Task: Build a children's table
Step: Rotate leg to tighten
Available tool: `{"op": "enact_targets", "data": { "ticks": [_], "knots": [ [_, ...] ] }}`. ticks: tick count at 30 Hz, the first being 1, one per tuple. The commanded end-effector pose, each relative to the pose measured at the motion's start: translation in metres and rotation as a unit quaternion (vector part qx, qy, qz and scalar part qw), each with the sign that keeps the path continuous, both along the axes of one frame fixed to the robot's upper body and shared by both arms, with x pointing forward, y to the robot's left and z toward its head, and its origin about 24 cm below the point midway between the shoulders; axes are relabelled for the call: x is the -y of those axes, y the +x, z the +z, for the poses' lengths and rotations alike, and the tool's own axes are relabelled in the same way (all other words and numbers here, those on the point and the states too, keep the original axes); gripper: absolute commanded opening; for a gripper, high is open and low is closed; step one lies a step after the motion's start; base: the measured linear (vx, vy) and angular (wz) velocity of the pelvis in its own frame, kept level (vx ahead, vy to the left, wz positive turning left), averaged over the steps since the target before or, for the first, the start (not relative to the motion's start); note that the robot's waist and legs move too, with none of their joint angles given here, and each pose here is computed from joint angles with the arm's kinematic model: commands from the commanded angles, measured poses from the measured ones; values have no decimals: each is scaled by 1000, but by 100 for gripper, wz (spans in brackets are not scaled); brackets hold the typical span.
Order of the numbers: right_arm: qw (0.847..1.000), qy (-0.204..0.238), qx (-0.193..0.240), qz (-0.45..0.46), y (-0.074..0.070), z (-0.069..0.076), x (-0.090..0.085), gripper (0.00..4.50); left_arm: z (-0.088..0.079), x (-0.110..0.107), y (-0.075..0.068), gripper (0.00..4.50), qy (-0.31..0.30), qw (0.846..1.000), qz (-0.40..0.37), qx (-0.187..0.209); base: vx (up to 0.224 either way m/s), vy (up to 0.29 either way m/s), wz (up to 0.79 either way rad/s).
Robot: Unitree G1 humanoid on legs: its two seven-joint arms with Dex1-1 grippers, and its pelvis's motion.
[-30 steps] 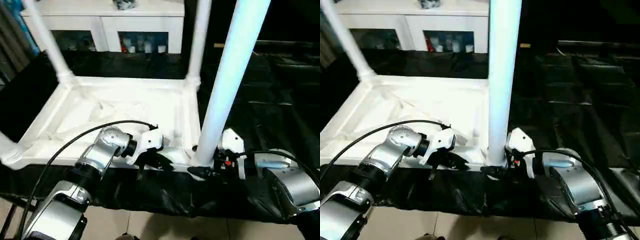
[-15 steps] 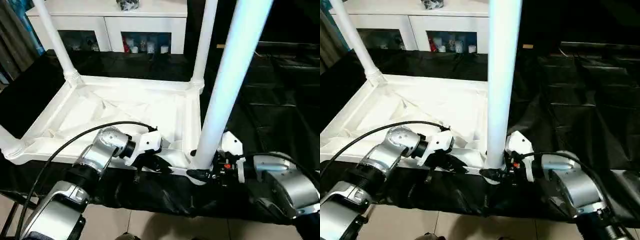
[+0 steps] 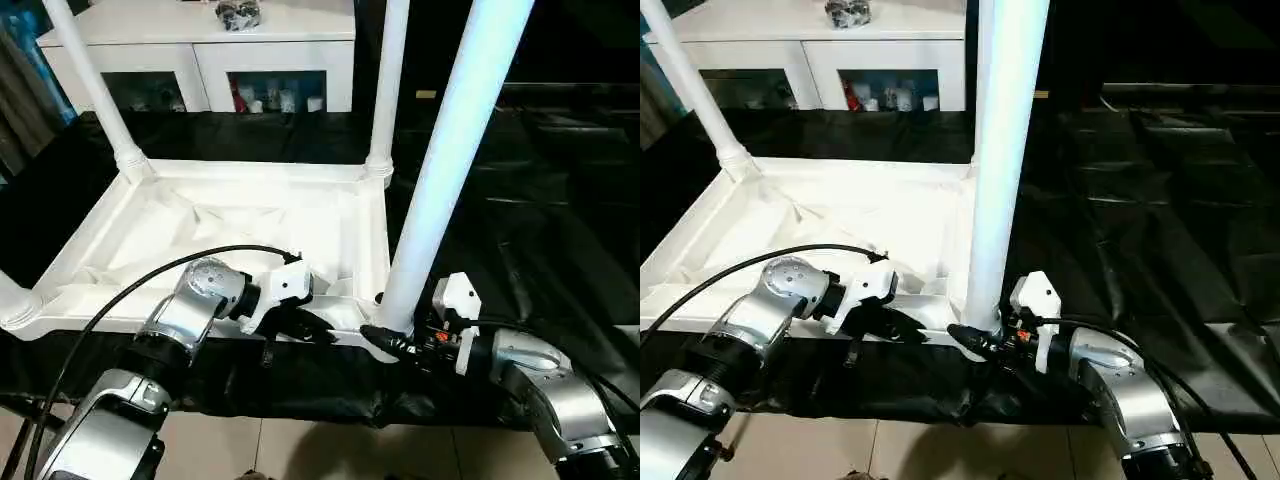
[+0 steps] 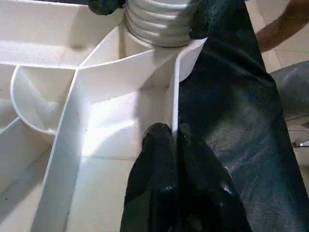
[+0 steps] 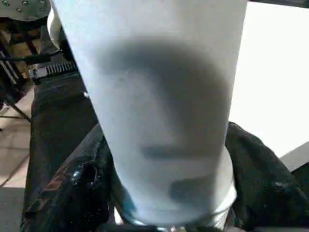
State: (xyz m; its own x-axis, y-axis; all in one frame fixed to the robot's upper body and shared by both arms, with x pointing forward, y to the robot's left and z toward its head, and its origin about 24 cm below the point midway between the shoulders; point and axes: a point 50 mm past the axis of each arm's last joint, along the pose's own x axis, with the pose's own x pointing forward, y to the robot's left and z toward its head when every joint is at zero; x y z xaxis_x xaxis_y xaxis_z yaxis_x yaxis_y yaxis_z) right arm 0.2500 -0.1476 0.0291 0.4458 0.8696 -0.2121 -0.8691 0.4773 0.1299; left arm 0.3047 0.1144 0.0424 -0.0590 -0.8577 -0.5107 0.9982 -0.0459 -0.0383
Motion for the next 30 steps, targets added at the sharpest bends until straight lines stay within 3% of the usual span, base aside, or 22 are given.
{"op": "enact_targets", "data": {
  "ticks": [1,5,11,16,21,30],
  "knots": [
    [998,-27,-65,6,-10,-29,-12,277,22,22,4,0,-73,997,-20,31,0,0,0],
    [997,-43,-52,-46,-1,-35,-12,277,21,26,6,0,-76,996,-1,38,0,0,0],
    [984,-55,-49,-163,15,-48,-17,276,17,44,15,0,-78,993,75,55,0,0,0],
    [952,-37,-67,-297,44,-51,-30,276,13,78,19,0,-88,983,150,65,0,0,0],
    [945,-21,-73,-318,50,-52,-38,276,11,86,19,0,-88,979,168,70,0,0,0],
    [940,-39,-51,-335,55,-53,-40,276,8,82,21,0,-73,979,172,85,0,0,0]
  ]
}}
